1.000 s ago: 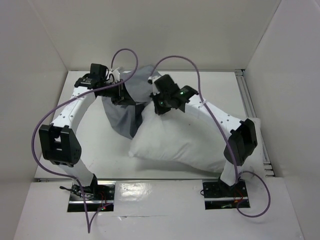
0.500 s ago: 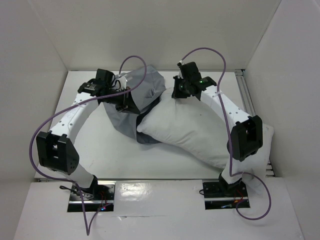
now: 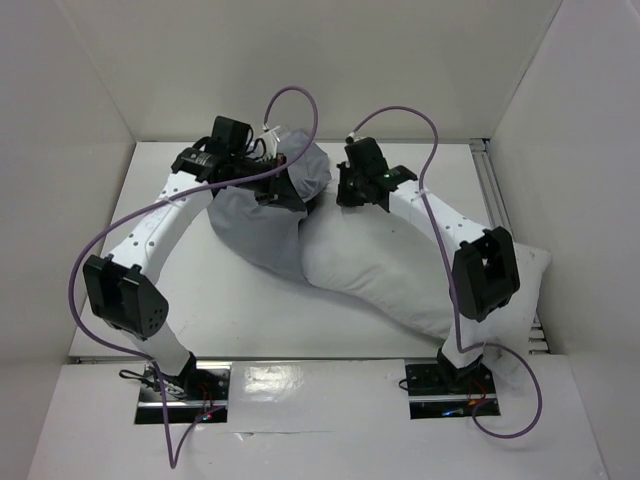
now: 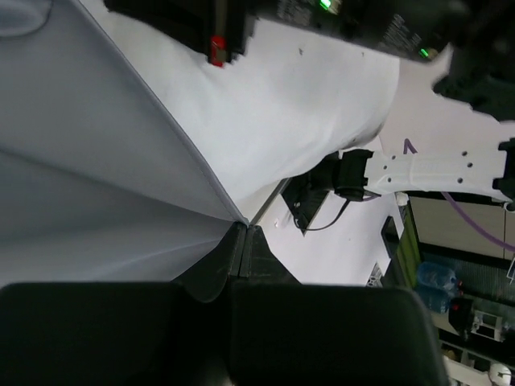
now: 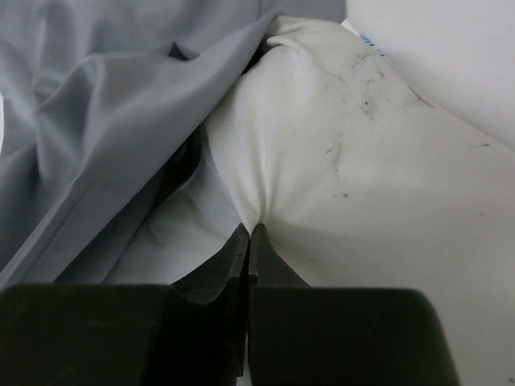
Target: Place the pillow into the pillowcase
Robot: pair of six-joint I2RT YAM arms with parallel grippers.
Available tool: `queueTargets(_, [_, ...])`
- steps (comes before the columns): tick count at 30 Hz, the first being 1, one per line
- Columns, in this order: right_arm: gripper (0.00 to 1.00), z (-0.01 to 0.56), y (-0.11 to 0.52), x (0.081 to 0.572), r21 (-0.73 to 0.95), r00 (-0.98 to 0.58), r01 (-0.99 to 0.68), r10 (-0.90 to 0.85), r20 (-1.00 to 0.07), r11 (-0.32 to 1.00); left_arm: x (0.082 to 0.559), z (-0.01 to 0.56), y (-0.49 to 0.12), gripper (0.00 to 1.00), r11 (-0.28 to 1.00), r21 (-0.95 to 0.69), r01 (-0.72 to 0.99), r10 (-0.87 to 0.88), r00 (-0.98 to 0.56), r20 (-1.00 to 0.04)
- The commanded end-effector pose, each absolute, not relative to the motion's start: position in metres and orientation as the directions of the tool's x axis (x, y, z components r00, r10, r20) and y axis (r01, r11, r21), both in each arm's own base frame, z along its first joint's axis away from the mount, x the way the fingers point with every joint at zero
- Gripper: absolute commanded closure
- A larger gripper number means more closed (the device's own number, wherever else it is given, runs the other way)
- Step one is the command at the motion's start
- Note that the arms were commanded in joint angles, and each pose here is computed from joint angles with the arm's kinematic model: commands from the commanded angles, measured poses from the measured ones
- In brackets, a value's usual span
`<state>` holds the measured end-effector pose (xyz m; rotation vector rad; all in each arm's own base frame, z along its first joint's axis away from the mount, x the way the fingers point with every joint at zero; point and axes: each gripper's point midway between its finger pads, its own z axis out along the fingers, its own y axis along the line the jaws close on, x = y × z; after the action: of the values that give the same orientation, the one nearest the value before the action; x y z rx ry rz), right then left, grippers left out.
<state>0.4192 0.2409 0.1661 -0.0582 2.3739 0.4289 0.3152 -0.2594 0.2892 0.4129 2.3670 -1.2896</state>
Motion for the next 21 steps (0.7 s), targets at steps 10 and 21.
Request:
queueTargets(10, [1.0,0.228,0.237,0.326,0.22,-0.652,-0.309,-0.038,-0.757,0.925,0.331,0.271,-0.262,1.0,0.566,-0.74,0.364,0.021,-0.903,-0.428])
queueTargets(21, [1.0,0.196,0.28,0.281,0.15,-0.679,-0.478,-0.255,-0.689,0.865,0.331,0.268,-0.265,1.0,0.547,-0.753,0.366,0.022,-0.905,-0.425])
